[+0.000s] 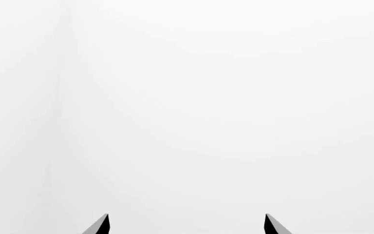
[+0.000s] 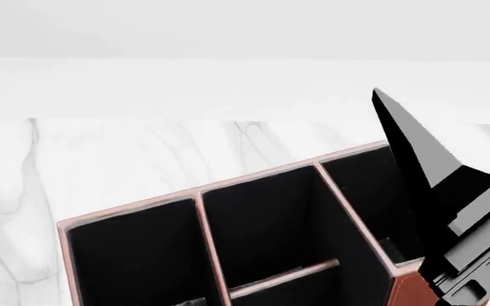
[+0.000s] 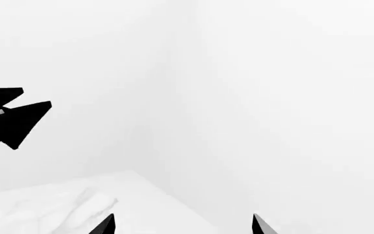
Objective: Pick up the book and place it in the front compartment of the caddy.
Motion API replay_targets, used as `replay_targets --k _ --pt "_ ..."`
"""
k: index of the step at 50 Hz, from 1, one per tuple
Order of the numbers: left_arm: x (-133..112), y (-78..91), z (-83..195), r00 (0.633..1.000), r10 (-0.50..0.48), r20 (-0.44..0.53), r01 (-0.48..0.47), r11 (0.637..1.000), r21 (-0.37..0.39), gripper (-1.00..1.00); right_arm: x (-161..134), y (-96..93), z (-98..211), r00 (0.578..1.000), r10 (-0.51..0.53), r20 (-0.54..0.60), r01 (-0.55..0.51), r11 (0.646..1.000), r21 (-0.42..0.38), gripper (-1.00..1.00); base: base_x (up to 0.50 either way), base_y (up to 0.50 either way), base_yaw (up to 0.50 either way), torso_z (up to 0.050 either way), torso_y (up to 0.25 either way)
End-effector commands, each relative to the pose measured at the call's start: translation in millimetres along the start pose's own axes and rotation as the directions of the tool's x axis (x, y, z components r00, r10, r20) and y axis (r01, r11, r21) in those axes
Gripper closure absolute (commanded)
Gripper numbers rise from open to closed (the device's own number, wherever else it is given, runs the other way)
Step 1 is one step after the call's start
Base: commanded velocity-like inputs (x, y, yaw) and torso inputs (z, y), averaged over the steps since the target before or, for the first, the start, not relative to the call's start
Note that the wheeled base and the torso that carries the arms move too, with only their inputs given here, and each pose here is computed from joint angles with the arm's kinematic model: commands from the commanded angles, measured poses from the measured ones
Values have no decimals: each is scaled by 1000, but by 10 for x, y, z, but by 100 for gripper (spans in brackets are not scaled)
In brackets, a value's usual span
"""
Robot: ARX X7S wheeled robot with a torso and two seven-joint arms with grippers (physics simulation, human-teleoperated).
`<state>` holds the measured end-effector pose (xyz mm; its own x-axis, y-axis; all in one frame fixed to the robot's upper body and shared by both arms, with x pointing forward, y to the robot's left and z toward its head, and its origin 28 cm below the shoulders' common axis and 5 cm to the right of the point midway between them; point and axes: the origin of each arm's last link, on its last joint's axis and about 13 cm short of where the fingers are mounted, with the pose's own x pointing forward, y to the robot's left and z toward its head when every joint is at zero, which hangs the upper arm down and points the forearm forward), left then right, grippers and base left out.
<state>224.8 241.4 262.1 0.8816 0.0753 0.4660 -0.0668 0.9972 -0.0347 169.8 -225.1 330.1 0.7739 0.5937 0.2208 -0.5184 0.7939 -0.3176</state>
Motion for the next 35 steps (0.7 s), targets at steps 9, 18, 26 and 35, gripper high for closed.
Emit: replay_targets --k 9,18,26,35 --pt "10 37 -15 1000 21 -6 -21 1000 -16 -100 -15 -7 -172 946 298 -125 -285 952 113 -100 0 0 0 0 0" --pt "5 36 -22 1000 21 -8 -21 1000 -16 -100 -58 26 -185 916 352 -193 -328 933 146 -100 0 0 0 0 0" --pt "1 33 -31 1000 20 -11 -20 1000 -18 -100 -85 40 -197 890 372 -263 -337 926 167 -100 0 0 0 0 0" --pt "-5 28 -37 1000 19 -14 -19 1000 -17 -100 -95 35 -214 860 379 -340 -339 925 174 -100 0 0 0 0 0"
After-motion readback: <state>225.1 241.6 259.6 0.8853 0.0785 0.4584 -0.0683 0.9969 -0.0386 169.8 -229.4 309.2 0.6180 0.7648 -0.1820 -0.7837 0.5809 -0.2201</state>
